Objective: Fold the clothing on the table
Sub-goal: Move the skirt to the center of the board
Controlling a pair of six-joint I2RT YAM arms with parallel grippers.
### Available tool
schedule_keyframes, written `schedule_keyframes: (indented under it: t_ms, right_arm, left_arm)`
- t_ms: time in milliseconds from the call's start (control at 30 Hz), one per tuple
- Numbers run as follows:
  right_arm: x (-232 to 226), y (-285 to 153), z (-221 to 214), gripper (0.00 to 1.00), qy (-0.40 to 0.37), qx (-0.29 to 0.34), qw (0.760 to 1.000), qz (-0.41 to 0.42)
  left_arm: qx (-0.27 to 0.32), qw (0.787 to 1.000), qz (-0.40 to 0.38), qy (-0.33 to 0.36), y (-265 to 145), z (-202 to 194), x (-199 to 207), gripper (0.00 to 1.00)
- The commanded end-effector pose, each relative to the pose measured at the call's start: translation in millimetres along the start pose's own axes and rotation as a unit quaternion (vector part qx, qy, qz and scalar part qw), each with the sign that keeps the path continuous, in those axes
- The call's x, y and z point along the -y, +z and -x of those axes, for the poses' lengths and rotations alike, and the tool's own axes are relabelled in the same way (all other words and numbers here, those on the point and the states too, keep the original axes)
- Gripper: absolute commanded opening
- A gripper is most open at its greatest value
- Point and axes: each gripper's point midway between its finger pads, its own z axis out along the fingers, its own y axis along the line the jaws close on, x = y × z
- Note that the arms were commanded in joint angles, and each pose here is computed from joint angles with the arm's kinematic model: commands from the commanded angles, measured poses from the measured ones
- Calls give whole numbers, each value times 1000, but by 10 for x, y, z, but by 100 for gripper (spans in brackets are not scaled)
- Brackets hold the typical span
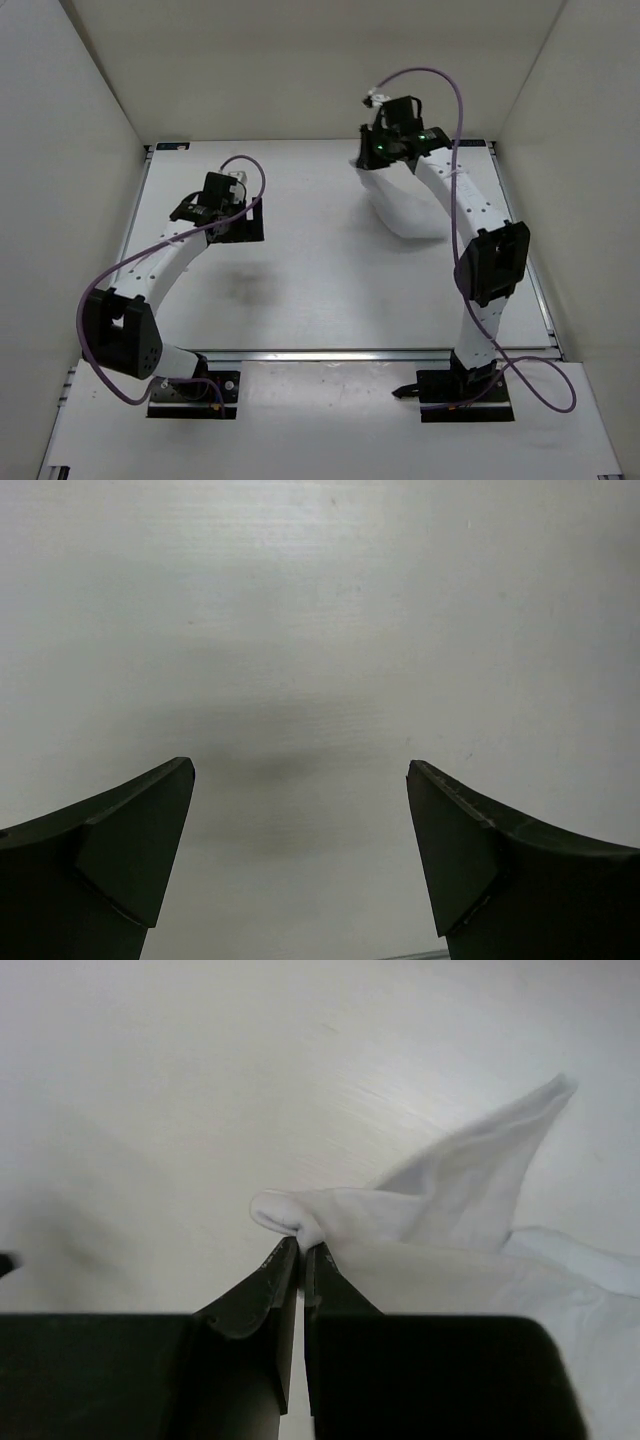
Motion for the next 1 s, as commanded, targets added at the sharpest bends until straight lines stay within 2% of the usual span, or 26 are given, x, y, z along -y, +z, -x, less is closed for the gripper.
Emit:
schedule_keyframes:
  t_ms: [0, 67, 133, 167, 233, 333, 400, 433, 500, 700, 767, 833, 900, 967]
  right_arm:
    - [-863, -622, 696, 0, -44, 104, 987, 118]
    - [-1060, -1021, 1058, 0, -57, 171, 972, 149]
    - [-927, -1303, 1280, 0, -58, 217, 963, 147]
    - [-848, -1414, 1345, 0, -53, 232, 960, 147]
    - [-627, -1328, 1274, 0, -47, 222, 964, 137]
    - [-272, -1012, 827, 0, -23, 160, 980, 115]
    - [-69, -683, 277, 0, 9, 95, 990, 101]
    - [-26, -647, 189, 0, 14, 93, 991, 96]
    - [112, -403, -372, 0, 46, 39, 994, 89]
    - [532, -266, -1463, 0, 142, -68, 987, 43]
    - [714, -308, -1670, 0, 165, -80, 983, 22]
    - [927, -393, -1691, 0, 186, -71, 980, 1]
    - [1016, -448, -1718, 7, 188, -69, 979, -21]
    - [1234, -556, -1701, 27, 199, -59, 977, -52]
  left_arm:
    - [88, 996, 16, -20, -419, 493, -70, 99]
    - [116, 993, 28, -24, -578, 650, -116, 99]
    - [144, 989, 35, -33, -737, 772, -172, 99]
    - [153, 987, 39, -37, -811, 810, -198, 99]
    - [172, 983, 43, -42, -925, 896, -236, 99]
    - [179, 982, 38, -37, -990, 935, -196, 99]
    - [182, 982, 37, -39, -986, 903, -198, 99]
    - [187, 981, 27, -41, -1018, 916, -151, 98]
    - [176, 983, 23, -46, -945, 783, -166, 99]
    - [150, 988, -5, -41, -754, 553, -70, 98]
    - [136, 990, -12, -34, -679, 475, -27, 99]
    - [127, 991, -25, -20, -613, 418, 66, 99]
    - [108, 993, -39, -16, -494, 331, 159, 99]
    - [87, 995, -50, -7, -344, 190, 261, 99]
